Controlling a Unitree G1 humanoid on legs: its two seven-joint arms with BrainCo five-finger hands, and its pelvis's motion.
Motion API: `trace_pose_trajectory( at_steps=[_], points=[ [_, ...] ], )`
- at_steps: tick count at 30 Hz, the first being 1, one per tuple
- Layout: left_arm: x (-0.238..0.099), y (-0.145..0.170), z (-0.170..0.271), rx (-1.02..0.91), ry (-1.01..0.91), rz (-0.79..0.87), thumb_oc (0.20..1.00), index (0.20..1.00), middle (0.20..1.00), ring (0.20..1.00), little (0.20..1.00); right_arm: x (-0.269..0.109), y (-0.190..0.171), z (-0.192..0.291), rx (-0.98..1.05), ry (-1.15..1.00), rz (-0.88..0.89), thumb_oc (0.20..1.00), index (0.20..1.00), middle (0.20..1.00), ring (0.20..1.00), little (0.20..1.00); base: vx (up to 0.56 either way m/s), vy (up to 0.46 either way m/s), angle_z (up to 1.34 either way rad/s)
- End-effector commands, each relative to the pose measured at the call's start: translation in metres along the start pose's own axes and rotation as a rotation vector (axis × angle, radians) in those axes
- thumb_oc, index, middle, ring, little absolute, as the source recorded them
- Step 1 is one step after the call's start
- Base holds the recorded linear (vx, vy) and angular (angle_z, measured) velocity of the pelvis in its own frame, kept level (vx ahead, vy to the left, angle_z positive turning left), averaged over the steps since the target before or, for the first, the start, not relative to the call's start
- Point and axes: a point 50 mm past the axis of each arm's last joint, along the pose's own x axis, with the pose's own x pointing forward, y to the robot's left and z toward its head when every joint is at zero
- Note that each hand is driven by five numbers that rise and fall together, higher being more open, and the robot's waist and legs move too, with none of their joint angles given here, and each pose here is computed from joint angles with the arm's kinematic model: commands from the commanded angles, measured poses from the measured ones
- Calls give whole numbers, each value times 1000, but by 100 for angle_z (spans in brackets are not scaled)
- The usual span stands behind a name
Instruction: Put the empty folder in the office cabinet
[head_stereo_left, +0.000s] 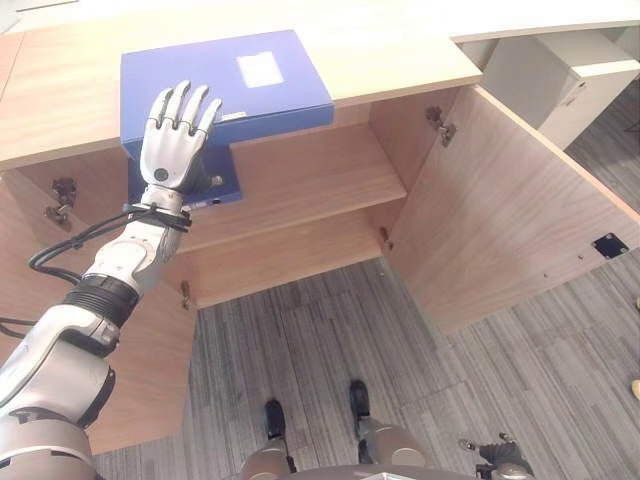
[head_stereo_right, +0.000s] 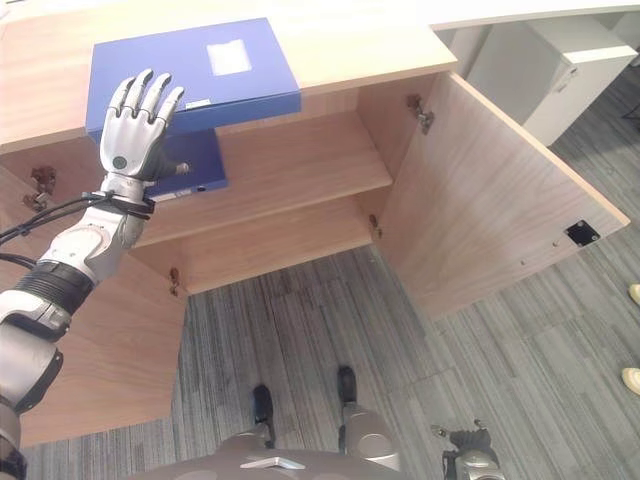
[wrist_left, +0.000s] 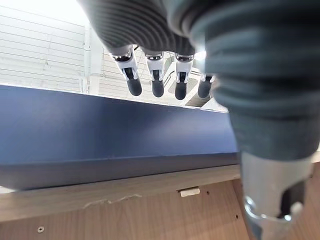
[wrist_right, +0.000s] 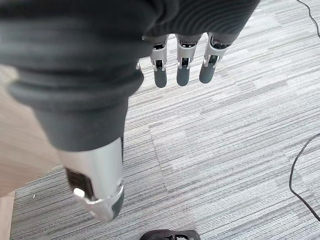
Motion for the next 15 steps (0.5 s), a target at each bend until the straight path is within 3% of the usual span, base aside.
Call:
trace_pose_trajectory(
  at_steps=[1, 15],
  points=[
    [29, 42, -33, 36, 126, 164, 1000, 1000, 1000, 1000, 1000, 2, -22, 10, -10, -31, -79, 1000, 1000, 1000, 1000, 1000, 0, 0, 0],
    [36, 49, -60, 120, 194, 116, 1000, 1000, 1000, 1000, 1000, 3, -26, 18, -5, -69, -89, 1000, 1000, 1000, 1000, 1000, -1, 1, 0]
  ],
)
